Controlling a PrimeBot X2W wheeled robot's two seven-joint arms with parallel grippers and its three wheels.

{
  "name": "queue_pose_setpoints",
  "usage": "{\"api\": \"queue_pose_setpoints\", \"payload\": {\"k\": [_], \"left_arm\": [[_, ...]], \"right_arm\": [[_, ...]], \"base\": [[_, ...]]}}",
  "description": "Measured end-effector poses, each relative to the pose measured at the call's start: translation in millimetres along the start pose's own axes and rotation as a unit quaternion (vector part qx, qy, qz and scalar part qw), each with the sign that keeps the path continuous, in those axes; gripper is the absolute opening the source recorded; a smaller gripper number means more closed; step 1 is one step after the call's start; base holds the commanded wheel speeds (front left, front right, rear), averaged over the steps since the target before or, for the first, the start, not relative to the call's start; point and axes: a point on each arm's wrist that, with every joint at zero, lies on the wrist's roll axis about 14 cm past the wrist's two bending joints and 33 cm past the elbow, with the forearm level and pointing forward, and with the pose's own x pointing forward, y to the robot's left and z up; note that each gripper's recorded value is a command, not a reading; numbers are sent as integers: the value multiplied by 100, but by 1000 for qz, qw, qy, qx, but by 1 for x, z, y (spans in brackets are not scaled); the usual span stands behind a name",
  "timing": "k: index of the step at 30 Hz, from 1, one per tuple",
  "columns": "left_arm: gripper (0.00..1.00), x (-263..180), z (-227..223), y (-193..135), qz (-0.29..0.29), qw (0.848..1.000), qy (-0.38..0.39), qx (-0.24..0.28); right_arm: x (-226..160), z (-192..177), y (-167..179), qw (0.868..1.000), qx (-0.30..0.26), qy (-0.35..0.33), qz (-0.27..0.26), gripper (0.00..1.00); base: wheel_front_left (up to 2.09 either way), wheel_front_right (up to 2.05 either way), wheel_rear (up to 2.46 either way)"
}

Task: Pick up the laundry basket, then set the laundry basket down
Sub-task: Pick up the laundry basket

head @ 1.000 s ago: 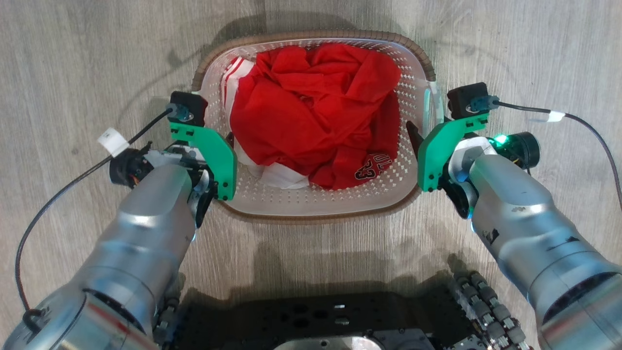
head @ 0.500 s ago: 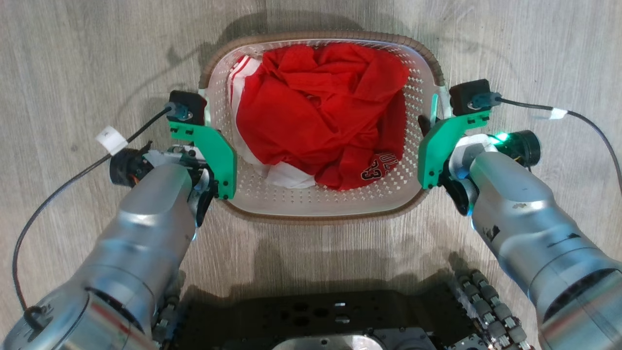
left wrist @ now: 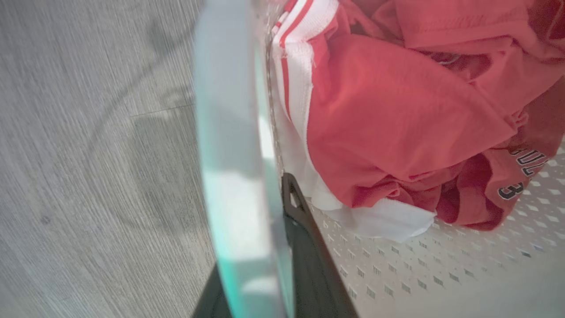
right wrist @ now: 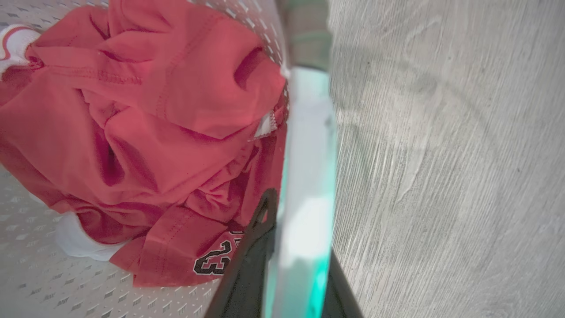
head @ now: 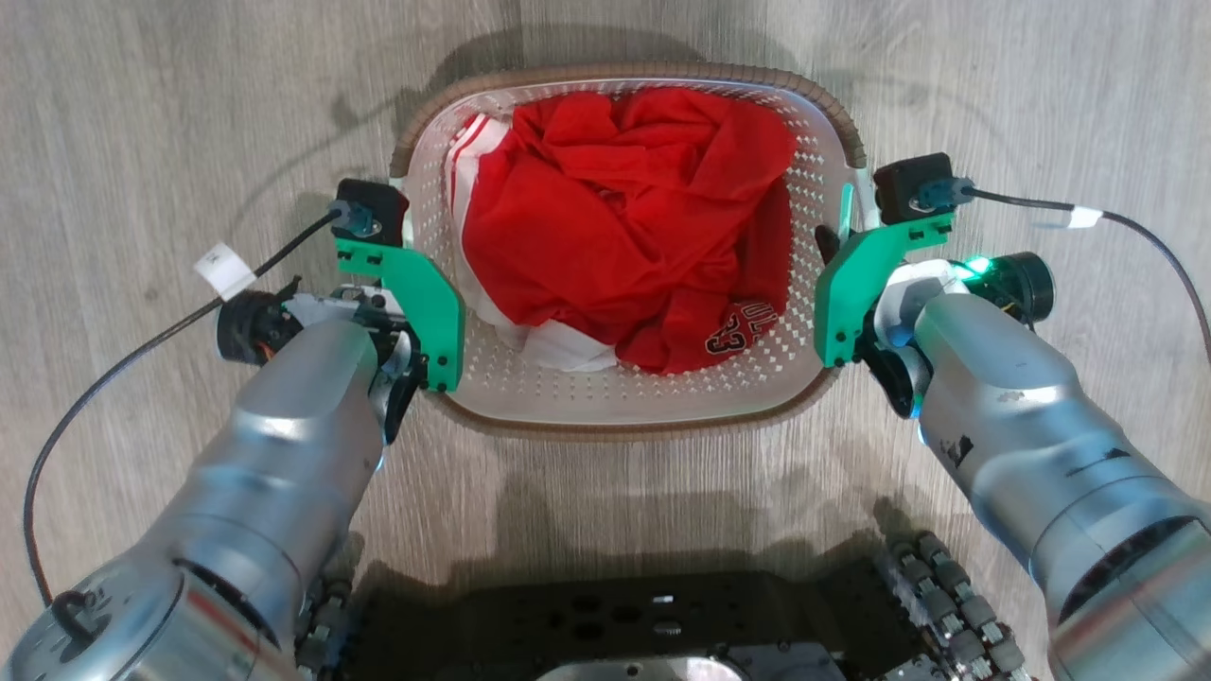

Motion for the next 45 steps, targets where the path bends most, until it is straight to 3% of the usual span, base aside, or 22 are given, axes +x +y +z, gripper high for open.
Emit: {"api": "queue_pose_setpoints", "payload": {"k": [12,19,30,45], "left_arm": [[0,-35,6,-11,-12,999,12,44],[0,-77,13,-22,-7,996,-11,90],[0,-141,3,-34,12,993,-13,119],[0,-203,-28,-56,11,998,-8,60]], "right_arm": [[-32,21,13,998,-49,27,4,0],[-78,29,28,997,-74,35,8,0],[-143,25,61,995,-93,28,21,0],[-206,13,95,990,-137,1,23,0]], "base": [[0,0,0],[0,0,0],[0,0,0],[0,0,0]]}}
